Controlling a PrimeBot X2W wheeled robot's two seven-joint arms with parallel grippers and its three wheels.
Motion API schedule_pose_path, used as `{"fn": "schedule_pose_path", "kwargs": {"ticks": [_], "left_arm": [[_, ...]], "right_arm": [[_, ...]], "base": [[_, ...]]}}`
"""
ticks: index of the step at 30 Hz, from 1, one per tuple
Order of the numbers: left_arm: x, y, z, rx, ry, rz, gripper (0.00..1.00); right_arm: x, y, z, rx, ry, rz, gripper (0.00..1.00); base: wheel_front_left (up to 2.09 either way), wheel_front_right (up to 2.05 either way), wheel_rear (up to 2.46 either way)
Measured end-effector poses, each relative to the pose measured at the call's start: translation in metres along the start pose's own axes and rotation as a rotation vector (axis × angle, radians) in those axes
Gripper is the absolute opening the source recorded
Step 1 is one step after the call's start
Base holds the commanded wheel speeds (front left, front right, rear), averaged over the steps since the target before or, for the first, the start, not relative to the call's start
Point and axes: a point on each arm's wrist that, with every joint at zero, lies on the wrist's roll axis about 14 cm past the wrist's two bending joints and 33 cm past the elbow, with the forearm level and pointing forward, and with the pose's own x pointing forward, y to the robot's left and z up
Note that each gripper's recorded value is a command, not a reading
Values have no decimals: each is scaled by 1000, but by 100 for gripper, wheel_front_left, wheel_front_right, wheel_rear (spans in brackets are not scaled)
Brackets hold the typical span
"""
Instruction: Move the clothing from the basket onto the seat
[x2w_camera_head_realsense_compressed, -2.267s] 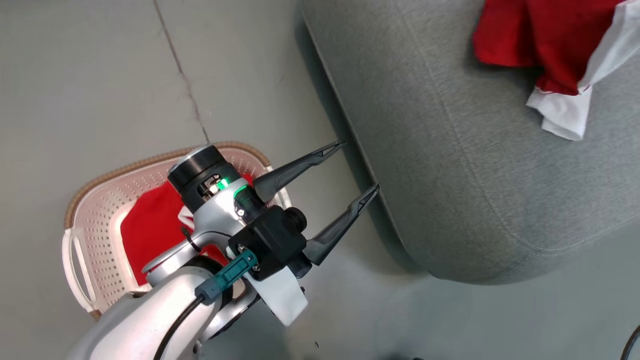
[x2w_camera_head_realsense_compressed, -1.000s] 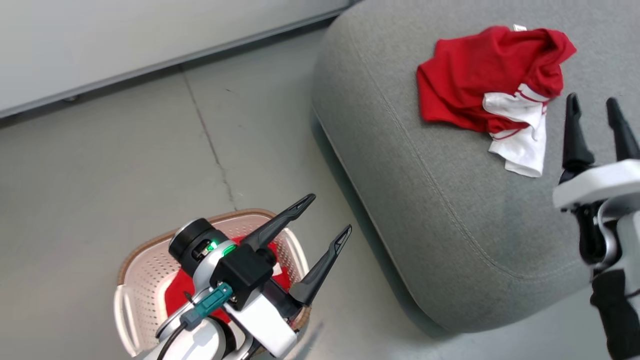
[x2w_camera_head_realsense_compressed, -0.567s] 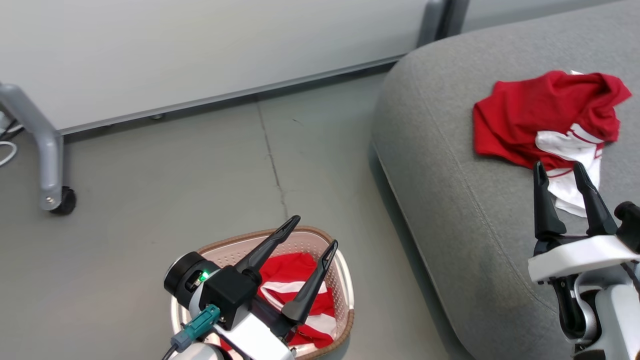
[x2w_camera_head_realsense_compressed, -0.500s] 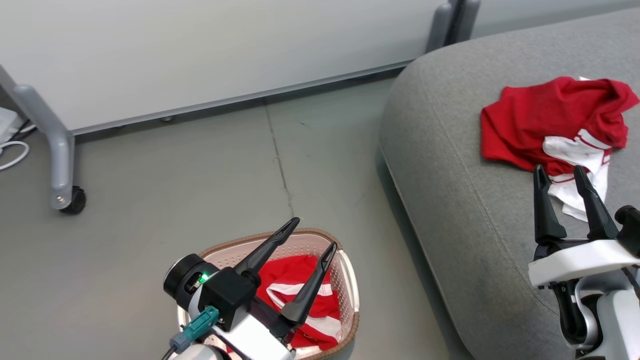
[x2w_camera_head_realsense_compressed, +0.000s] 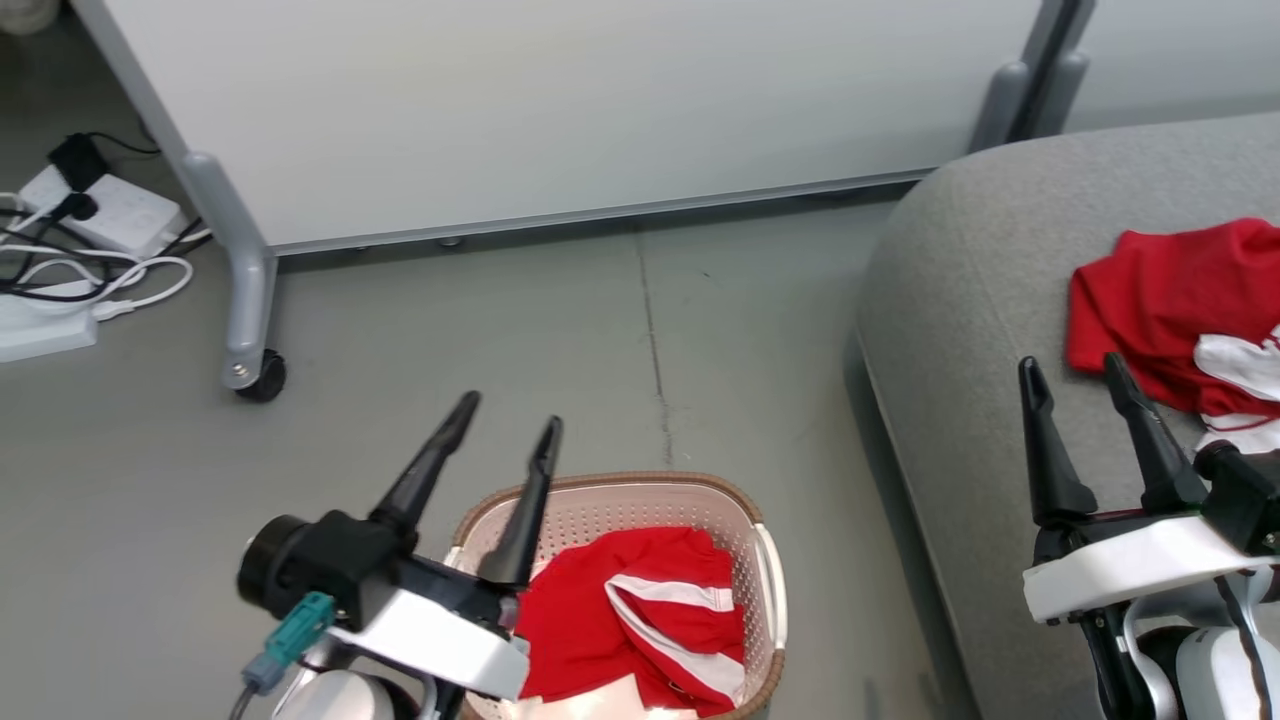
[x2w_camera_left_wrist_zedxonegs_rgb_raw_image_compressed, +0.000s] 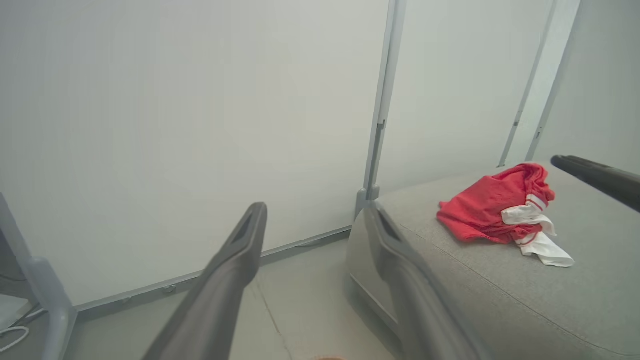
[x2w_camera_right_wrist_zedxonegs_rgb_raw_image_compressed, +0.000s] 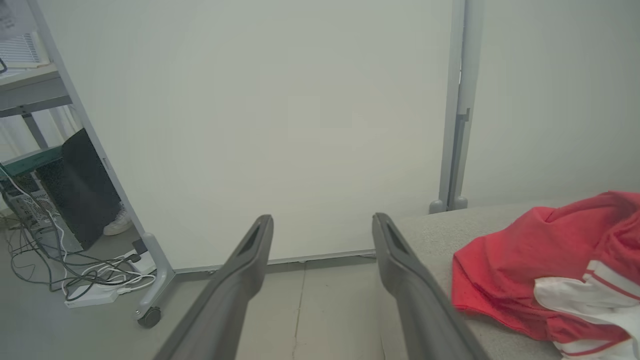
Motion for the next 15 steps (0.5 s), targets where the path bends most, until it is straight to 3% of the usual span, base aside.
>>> {"fn": "schedule_pose_path", "kwargs": {"ticks": [6,15], "left_arm": [[-20,43,10,13,-33,169,100],[-52,93,30,33,-96,359,100]], "right_arm": [[1,26,-2,14,9,68,100],[-6,35,-9,24,34,87,100]], "base": [[0,0,0],[0,0,0]]}}
